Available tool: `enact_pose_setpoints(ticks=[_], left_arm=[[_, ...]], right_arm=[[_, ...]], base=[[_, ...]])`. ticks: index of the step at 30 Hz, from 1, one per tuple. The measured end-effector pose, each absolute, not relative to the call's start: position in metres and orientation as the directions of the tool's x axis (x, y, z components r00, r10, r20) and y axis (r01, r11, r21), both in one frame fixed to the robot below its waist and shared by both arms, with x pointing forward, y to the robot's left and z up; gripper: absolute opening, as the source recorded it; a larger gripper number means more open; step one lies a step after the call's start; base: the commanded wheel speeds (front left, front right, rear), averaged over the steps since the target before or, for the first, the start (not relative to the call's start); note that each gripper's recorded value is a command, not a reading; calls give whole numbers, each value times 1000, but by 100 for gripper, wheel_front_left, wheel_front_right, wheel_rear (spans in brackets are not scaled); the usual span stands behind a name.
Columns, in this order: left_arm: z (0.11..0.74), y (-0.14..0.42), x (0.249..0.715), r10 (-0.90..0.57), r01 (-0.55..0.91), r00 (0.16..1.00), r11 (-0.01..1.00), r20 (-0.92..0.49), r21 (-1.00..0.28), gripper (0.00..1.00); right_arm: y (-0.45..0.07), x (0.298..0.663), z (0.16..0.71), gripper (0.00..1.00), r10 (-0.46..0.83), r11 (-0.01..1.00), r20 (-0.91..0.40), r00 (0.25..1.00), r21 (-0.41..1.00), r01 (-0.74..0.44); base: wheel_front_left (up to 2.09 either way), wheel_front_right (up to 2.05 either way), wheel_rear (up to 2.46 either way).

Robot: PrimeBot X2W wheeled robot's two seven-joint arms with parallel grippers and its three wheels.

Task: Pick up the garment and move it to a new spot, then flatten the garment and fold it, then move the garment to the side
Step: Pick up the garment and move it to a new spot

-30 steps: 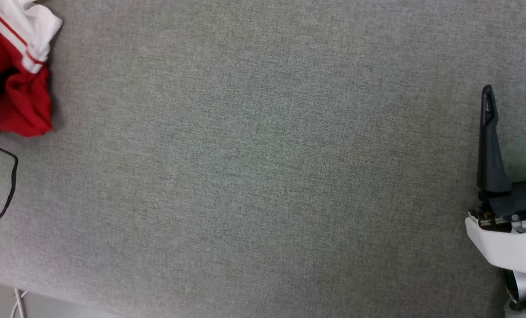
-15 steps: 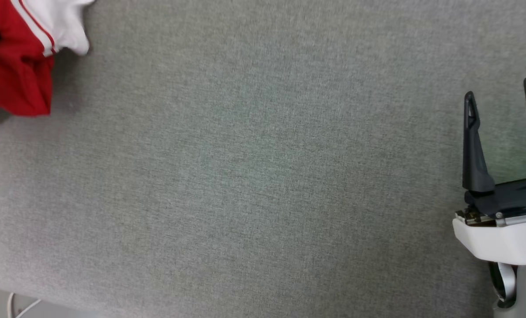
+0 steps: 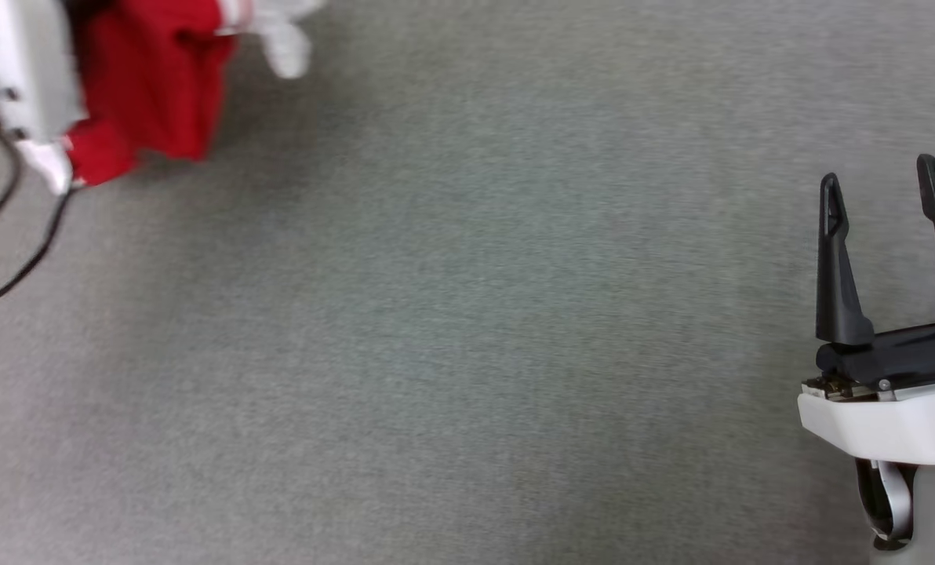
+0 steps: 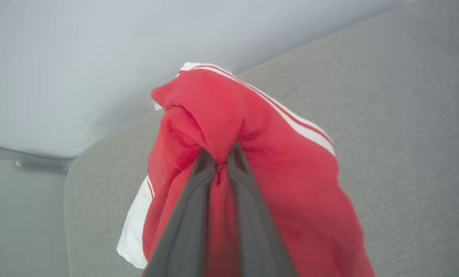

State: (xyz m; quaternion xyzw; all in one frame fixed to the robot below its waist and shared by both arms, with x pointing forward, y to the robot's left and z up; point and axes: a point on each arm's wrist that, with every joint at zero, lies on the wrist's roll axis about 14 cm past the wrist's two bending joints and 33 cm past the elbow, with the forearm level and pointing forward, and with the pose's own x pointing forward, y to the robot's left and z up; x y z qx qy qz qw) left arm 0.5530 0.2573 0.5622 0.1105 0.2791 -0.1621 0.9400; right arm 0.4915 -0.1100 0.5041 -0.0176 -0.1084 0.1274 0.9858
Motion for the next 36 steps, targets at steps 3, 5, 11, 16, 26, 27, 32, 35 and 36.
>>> enact_pose_setpoints(ticks=[3, 5, 11, 16, 26, 27, 32, 35, 36], left_arm=[[570, 205, 560, -357, 485, 765, 867, -536, 116, 0], [570, 171, 563, -426, 556, 736, 824, -526, 111, 0], [542, 64, 553, -613, 755, 575, 653, -541, 61, 0], [503, -13, 522, -721, 871, 393, 491, -571, -21, 0], [438, -86, 444, -810, 920, 135, 317, -571, -232, 0], [432, -87, 439, -807, 916, 125, 318, -577, -246, 0], [415, -90, 414, -800, 913, 116, 319, -588, -253, 100], [430, -96, 417, -837, 917, 169, 326, -520, -228, 100], [438, -98, 422, -853, 920, 202, 334, -480, -206, 100]], right_arm=[[-126, 486, 512, 100, 215, 977, 217, 952, -58, -207], [-137, 482, 516, 100, 190, 982, 222, 957, -59, -181], [-171, 471, 525, 100, 105, 994, 227, 968, -62, -93], [-192, 462, 526, 100, 52, 997, 218, 975, -69, -38], [-207, 456, 521, 100, 14, 997, 195, 981, -80, 2], [-207, 456, 521, 100, 15, 997, 195, 981, -80, 1], [-201, 456, 522, 100, 29, 996, 198, 980, -83, -13], [-197, 454, 523, 100, 40, 996, 197, 979, -84, -24], [-196, 453, 524, 100, 44, 996, 199, 979, -84, -28]], base=[[0, 0, 0], [0, 0, 0], [0, 0, 0], [0, 0, 0], [0, 0, 0], [0, 0, 0], [0, 0, 0], [0, 0, 0], [0, 0, 0]])
